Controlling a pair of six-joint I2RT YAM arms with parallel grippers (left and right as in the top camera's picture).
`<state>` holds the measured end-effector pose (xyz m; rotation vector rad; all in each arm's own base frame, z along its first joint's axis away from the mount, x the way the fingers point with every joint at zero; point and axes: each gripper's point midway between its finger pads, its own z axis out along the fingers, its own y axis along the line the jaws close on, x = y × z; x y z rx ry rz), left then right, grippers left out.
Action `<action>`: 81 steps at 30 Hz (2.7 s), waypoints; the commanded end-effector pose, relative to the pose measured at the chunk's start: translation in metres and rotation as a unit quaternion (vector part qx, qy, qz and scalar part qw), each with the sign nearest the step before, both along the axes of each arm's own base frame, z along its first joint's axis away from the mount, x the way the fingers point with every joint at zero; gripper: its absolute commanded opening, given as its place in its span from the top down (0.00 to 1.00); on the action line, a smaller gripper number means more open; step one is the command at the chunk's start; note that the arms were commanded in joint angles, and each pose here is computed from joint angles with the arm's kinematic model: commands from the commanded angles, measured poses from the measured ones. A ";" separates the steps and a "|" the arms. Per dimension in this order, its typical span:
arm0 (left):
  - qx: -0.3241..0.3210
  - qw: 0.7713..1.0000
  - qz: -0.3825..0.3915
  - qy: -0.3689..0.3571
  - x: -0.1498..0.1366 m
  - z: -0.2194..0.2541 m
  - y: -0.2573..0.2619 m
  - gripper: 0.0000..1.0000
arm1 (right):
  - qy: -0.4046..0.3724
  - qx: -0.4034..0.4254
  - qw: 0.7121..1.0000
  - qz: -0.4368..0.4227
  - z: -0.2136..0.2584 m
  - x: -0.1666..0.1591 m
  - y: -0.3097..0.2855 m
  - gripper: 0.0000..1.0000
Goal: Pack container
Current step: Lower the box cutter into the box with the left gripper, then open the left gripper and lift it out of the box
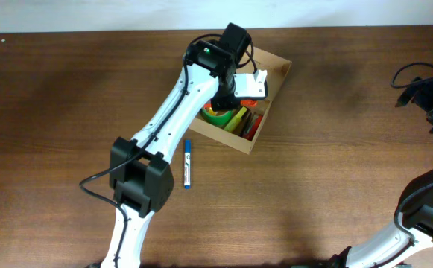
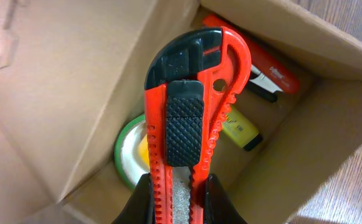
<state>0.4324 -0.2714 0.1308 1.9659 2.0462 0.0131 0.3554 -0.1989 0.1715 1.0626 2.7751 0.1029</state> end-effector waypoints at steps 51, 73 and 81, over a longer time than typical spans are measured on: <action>0.035 0.991 0.003 0.132 -0.031 -0.082 -0.002 0.53 | 0.006 0.001 1.000 -0.002 -0.005 0.000 -0.001 0.01; -0.010 0.992 0.127 -0.007 0.009 0.018 0.006 0.98 | 0.006 0.001 1.000 -0.002 -0.005 0.000 -0.001 0.01; -0.068 0.944 0.293 -0.134 0.037 0.120 0.054 0.98 | 0.006 0.001 1.000 -0.002 -0.005 0.000 -0.001 0.01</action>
